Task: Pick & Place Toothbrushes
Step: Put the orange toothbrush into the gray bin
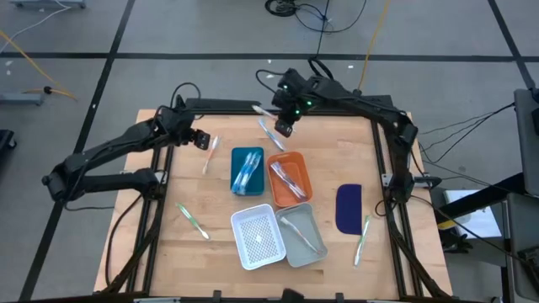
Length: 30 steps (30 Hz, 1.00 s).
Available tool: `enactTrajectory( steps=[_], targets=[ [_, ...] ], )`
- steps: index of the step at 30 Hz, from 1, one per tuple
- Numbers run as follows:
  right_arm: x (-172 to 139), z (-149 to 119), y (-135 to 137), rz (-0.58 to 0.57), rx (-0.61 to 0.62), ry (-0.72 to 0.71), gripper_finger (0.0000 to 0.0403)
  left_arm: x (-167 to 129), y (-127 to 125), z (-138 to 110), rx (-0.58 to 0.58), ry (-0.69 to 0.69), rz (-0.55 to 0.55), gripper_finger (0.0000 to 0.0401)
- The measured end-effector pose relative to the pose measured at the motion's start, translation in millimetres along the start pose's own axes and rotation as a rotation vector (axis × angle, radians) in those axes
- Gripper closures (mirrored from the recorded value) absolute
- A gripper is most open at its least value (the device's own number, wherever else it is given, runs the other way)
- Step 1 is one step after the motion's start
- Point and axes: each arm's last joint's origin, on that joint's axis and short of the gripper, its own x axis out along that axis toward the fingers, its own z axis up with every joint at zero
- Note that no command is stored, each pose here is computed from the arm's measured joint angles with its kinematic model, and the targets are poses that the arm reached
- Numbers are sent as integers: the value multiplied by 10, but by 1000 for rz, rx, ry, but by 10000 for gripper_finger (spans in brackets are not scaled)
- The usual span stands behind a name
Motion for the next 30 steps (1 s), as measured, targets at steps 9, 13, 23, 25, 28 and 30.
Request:
enactTrajectory(
  steps=[9, 13, 23, 25, 28, 30],
  targets=[
    [-263, -200, 576, 81, 72, -44, 387, -335, -29, -31, 53, -168, -114, 190],
    [-230, -433, 783, 76, 126, -74, 387, -511, 7, -125, 51, -210, -129, 190],
    [-358, -1118, 1277, 187, 277, -77, 387, -803, 84, -327, 22, -327, -114, 190],
    [-374, -1254, 1383, 190, 300, -63, 387, -820, 73, -354, 25, -332, -118, 190],
    [-372, -1452, 1564, 231, 331, -39, 387, -840, 42, -392, 31, -334, -135, 190],
    [-342, -1578, 1709, 280, 351, -33, 387, -858, 17, -414, 27, -343, -150, 190]
  ],
)
